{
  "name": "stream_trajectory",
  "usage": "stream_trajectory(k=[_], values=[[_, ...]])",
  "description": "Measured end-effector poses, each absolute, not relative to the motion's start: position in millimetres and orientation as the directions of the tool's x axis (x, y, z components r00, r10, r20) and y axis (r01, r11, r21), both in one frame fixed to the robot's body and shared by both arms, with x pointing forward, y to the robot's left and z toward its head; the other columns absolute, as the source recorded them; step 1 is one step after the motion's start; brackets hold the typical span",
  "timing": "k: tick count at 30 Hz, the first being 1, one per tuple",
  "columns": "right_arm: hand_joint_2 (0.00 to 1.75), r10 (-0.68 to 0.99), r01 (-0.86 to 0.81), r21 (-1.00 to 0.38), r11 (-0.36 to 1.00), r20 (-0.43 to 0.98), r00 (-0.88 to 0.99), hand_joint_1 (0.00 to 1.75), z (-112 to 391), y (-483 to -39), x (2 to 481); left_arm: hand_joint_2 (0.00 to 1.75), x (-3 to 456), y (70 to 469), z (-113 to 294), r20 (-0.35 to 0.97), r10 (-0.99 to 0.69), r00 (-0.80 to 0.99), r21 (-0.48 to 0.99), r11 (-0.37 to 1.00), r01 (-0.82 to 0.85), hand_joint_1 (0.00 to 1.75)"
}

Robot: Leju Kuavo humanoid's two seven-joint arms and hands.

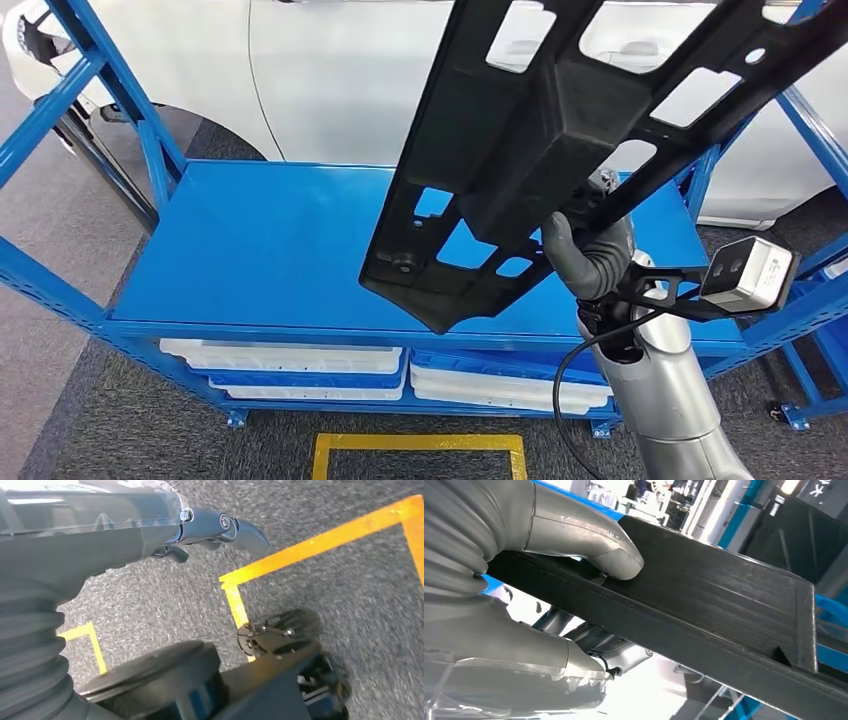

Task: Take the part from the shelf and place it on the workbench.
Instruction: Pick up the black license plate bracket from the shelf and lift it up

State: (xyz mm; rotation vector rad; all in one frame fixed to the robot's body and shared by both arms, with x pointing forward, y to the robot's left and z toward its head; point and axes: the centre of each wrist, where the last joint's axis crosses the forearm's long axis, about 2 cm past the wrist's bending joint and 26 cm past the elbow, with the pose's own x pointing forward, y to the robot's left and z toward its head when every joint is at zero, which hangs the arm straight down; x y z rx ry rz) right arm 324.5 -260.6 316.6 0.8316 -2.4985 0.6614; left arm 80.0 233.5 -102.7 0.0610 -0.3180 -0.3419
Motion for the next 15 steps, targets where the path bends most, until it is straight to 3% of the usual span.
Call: stream_trajectory(k=[15], values=[[1.75,-0.441,-0.634,-0.255,0.730,0.532,-0.722,1.75,314.5,-260.5,327.5,1.75,78.6,230.5,-102.5,0.282,-0.329,0.901,0.137,0.944,0.301,0.00]])
